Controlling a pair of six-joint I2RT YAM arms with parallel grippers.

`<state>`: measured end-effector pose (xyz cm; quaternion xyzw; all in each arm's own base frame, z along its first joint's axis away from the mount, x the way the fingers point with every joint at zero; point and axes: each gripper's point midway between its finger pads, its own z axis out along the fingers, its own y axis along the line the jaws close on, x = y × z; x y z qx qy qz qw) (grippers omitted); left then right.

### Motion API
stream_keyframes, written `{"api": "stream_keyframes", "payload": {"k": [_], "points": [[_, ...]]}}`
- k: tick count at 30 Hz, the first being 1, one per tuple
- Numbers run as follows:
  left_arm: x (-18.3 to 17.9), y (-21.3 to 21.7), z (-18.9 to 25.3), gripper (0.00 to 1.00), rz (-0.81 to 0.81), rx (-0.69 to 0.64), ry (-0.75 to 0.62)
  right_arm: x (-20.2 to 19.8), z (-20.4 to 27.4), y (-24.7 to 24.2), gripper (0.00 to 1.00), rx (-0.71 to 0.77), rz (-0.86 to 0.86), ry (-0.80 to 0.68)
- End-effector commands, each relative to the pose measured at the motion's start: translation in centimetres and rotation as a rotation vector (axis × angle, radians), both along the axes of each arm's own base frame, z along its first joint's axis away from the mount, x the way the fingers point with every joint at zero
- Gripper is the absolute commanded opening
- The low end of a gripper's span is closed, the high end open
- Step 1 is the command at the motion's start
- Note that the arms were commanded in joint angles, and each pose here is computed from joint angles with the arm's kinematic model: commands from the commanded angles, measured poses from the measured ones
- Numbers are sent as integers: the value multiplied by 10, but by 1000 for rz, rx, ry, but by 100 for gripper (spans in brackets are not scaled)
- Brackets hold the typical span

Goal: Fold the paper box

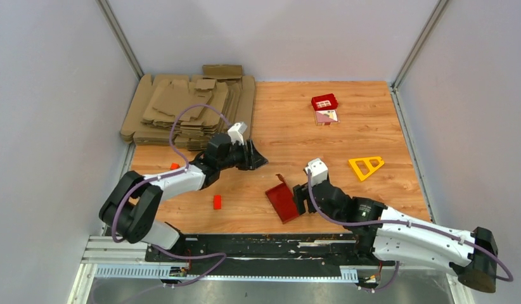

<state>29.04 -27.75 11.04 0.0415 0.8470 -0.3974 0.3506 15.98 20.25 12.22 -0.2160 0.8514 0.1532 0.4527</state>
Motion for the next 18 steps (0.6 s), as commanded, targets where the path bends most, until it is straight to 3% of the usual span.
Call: {"api": "stream_keyframes", "payload": {"k": [1, 5, 11, 18], "points": [[-5, -36, 51, 55, -286, -136, -342, 3, 1, 8, 71, 63, 69, 46], [-15, -45, 52, 56, -371, -196, -430, 8, -1, 12, 70, 73, 72, 88], [-30, -45, 40, 57, -420, -230, -440, 16, 4, 20, 68, 68, 83, 118], [-36, -41, 40, 57, -408, -193, -508, 28, 19, 23, 51, 65, 73, 129]]}}
